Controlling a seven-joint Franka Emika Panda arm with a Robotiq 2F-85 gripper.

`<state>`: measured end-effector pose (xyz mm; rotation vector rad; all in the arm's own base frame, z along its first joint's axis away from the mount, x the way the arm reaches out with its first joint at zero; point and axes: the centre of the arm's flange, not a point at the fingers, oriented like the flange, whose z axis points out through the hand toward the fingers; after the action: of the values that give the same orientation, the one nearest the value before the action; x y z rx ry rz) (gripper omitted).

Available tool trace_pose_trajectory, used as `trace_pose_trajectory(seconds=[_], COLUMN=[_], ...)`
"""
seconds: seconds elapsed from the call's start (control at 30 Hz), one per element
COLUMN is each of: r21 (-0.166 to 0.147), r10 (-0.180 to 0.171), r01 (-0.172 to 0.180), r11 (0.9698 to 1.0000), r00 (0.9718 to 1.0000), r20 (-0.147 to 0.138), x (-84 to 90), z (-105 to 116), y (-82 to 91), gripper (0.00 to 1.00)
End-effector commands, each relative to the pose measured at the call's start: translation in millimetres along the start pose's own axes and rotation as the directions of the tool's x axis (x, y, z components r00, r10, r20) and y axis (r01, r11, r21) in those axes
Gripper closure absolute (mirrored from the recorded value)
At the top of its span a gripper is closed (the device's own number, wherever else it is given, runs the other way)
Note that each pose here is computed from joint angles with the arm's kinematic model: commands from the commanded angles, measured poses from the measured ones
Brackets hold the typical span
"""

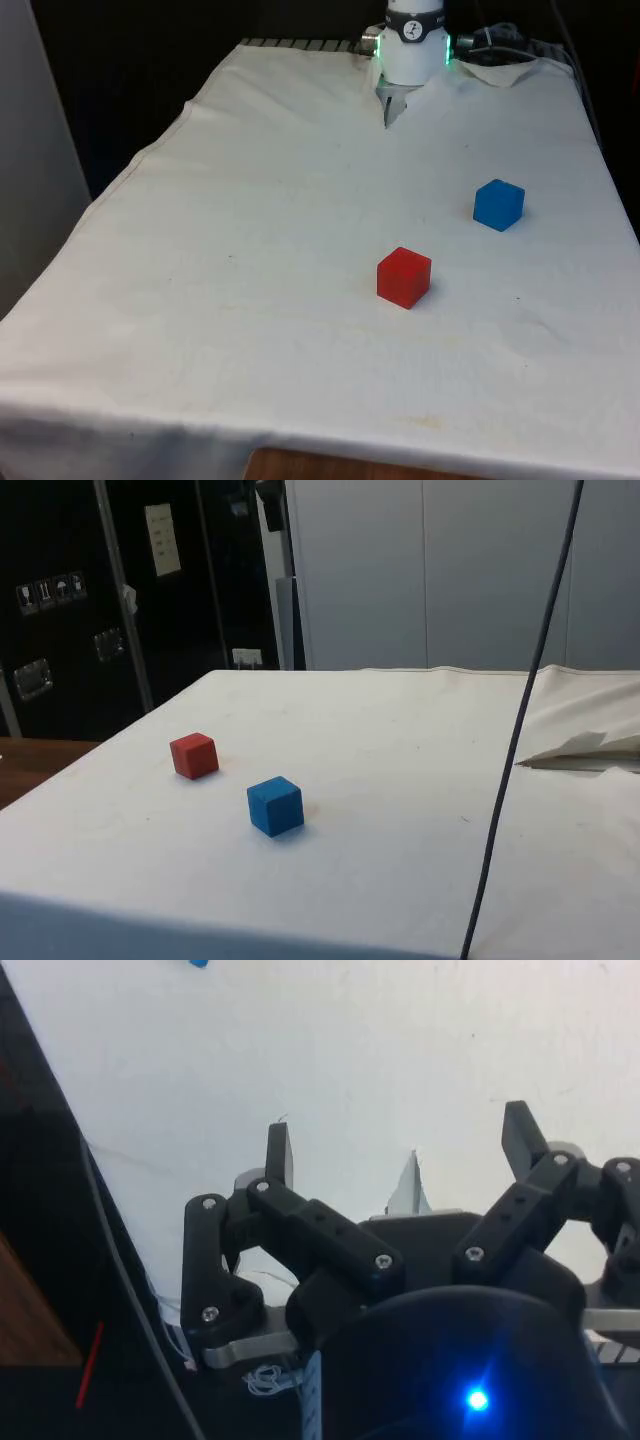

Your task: Stack the two cubes.

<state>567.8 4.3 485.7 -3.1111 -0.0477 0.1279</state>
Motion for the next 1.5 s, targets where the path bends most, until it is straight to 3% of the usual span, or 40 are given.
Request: trace_pose_trajectory(seconds=[0.0,0.3,0.37,0.5,0.6,0.63,0.67,0.83,0.9,0.93,0.97,1.17,1.2,1.23,1.47], r21=[-0.001,-0.044,-0.032,-0.068,-0.082,-0.072,-0.09,-0.103,-0.107,-0.101,-0.109,-0.112,-0.106,-0.113,-0.115], r10=[-0.002,-0.003,-0.005,-0.004,-0.005,-0.007,-0.006,-0.009,-0.012,-0.013,-0.013,-0.031,-0.03,-0.034,-0.049], r01=[0.002,0.003,0.004,0.003,0.004,0.007,0.005,0.007,0.009,0.011,0.01,0.025,0.026,0.028,0.041], r11=[1.0,0.999,0.9995,0.9977,0.9967,0.9974,0.9959,0.9946,0.9942,0.9949,0.994,0.9934,0.994,0.9932,0.9925], r00=[1.0,0.9999,1.0,0.9999,0.9998,1.0,0.9998,0.9996,0.9995,0.9998,0.9994,0.9984,0.999,0.9981,0.9965], r20=[0.0,-0.014,-0.004,-0.015,-0.017,-0.006,-0.019,-0.027,-0.029,-0.017,-0.033,-0.048,-0.032,-0.052,-0.068], x=[0.1,-0.4,0.2,-0.2,-0.7,-0.6,-1.2,-3.8,-5.0,-3.9,-6.3,-9.4,-8.3,-9.9,-11.7], z=[0,2,2,6,9,9,13,24,30,29,35,55,53,56,80], y=[-2.2,-28.8,-24.8,-41.9,-50.3,-47.7,-55.6,-67.0,-71.0,-69.3,-74.0,-83.2,-80.3,-84.2,-95.7], gripper=[0.0,0.0,0.0,0.0,0.0,0.0,0.0,0.0,0.0,0.0,0.0,0.0,0.0,0.0,0.0])
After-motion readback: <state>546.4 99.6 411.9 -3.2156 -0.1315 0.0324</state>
